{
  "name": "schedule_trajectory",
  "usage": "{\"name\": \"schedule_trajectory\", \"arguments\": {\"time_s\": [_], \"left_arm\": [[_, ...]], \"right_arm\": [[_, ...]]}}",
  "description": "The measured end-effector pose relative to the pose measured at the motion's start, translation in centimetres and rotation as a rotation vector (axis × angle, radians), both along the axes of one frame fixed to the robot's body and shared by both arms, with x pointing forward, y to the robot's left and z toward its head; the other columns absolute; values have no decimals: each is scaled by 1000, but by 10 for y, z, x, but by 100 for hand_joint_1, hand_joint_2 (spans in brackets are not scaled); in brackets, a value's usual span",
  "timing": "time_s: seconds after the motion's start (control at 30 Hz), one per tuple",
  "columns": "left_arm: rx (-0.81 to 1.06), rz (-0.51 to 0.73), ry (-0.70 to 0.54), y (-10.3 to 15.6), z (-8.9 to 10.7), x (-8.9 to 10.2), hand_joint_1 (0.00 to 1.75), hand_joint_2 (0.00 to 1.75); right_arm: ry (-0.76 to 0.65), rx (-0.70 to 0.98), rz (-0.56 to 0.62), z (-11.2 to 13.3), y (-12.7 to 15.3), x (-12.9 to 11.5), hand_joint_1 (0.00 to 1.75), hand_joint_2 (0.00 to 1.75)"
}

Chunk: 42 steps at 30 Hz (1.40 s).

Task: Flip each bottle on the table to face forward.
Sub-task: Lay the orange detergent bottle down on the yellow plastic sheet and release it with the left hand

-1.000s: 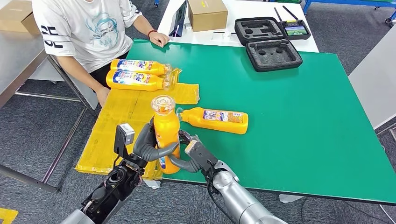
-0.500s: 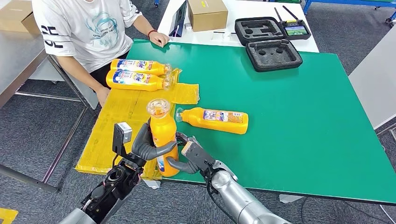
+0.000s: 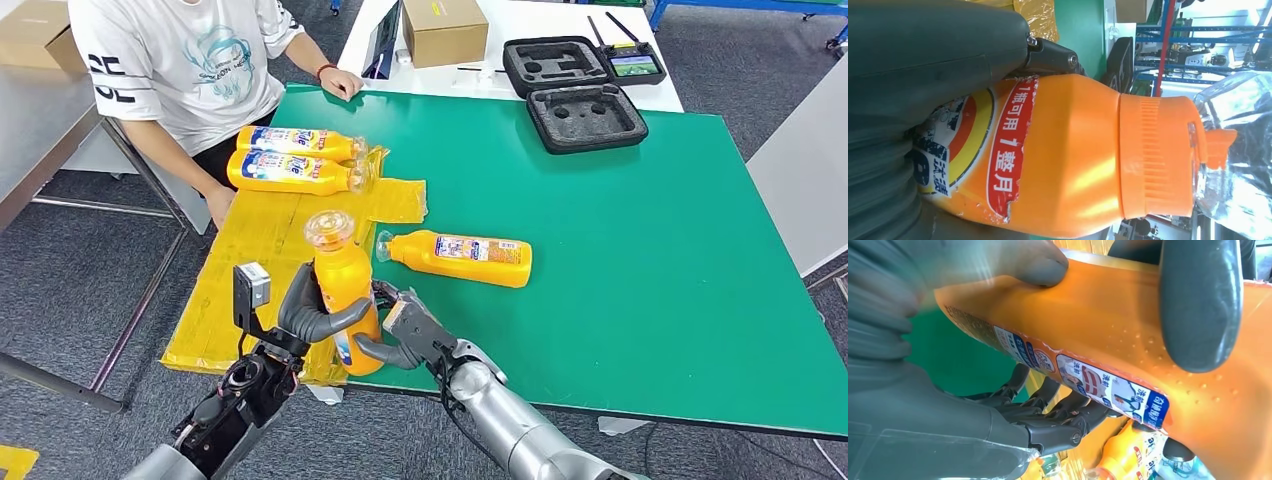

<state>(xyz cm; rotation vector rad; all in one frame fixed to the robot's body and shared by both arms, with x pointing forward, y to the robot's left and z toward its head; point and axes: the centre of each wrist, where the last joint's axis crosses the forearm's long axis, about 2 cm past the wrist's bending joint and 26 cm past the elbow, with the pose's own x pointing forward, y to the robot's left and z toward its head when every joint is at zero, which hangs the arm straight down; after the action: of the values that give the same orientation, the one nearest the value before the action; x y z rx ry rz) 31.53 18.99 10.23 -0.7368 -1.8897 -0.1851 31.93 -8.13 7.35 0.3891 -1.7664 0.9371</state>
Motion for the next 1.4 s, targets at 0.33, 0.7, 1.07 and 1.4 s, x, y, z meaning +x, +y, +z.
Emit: {"name": "schedule_trajectory", "arguments": {"time_s": [0.33, 0.7, 1.07, 1.4], "left_arm": [[4, 12, -10, 1, 2, 7, 175, 175], [36, 199, -86, 10, 8, 18, 175, 175], [243, 677, -308, 49, 30, 26, 175, 175], [518, 949, -528, 85, 41, 15, 175, 175]], "right_arm": [[-31, -14, -62, 1, 2, 0, 0, 0], [-219, -12, -225, 11, 1, 4, 0, 0], [-442, 137, -365, 56, -10, 5, 0, 0], [-484, 232, -383, 76, -10, -6, 0, 0]]}}
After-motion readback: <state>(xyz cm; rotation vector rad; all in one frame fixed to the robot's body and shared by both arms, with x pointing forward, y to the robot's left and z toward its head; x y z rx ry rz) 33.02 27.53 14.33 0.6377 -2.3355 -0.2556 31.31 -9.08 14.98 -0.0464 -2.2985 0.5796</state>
